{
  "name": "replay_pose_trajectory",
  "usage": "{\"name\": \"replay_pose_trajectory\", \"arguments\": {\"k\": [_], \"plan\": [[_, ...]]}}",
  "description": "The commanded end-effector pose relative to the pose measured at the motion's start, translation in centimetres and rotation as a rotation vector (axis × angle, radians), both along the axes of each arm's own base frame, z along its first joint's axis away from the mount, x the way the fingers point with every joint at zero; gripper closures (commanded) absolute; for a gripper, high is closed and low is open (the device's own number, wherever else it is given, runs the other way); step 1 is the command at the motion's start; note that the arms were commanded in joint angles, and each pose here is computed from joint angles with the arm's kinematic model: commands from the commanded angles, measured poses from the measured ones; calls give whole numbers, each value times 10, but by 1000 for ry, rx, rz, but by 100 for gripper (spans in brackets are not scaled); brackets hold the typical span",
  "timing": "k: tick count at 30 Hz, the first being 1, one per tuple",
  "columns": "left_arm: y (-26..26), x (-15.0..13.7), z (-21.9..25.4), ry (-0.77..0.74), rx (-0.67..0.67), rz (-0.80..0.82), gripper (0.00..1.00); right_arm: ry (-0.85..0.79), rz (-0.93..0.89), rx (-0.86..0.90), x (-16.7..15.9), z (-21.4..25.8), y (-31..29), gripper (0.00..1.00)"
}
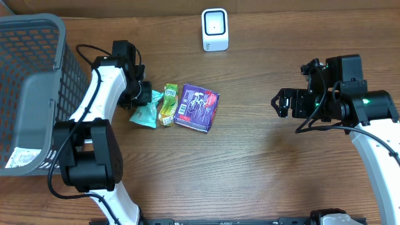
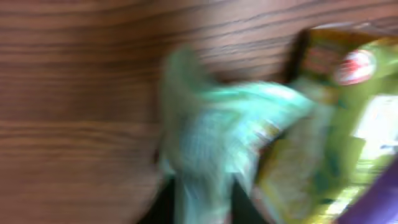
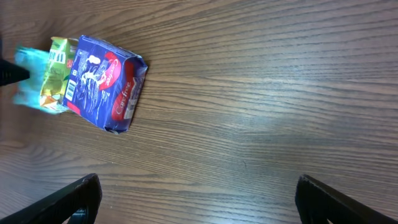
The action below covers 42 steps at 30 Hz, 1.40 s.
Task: Scan the item barcode
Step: 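Grasp the mint-green packet and place it left of the green packet, then reach the left gripper into the basket toward the white Pantene tube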
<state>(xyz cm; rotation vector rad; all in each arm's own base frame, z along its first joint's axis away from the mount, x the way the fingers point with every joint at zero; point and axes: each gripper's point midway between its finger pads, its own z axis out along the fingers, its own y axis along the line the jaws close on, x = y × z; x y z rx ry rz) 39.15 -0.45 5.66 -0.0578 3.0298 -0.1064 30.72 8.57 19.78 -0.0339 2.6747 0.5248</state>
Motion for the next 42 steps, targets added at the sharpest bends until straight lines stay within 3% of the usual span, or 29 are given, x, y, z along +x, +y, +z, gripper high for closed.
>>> {"name": "replay_pose_trajectory", "arguments": {"k": [1,2,5,10,14,19,24,28,35,42], "plan": [[-45,1,0,4,-220,-42,55,-21,4,11,3,8,2,0],[-53,1,1,1,-252,-54,49,-21,3,11,3,8,2,0],[-75,2,5,-7,-307,-94,46,-21,4,11,3,8,3,0],[-93,9,28,-38,-365,-122,57,-20,4,11,3,8,3,0],[-83,33,96,-142,-368,-87,56,-21,4,11,3,8,2,0],[-38,43,206,-338,-230,-18,51,-21,4,11,3,8,2,0],[23,16,276,-444,-78,159,50,-21,4,11,3,8,2,0],[75,-16,293,-451,-37,376,49,-21,4,11,3,8,2,0],[185,-78,279,-352,67,864,45,-21,4,11,4,8,2,0],[252,-117,232,-244,59,1181,41,-23,7,10,4,8,2,0]]}}
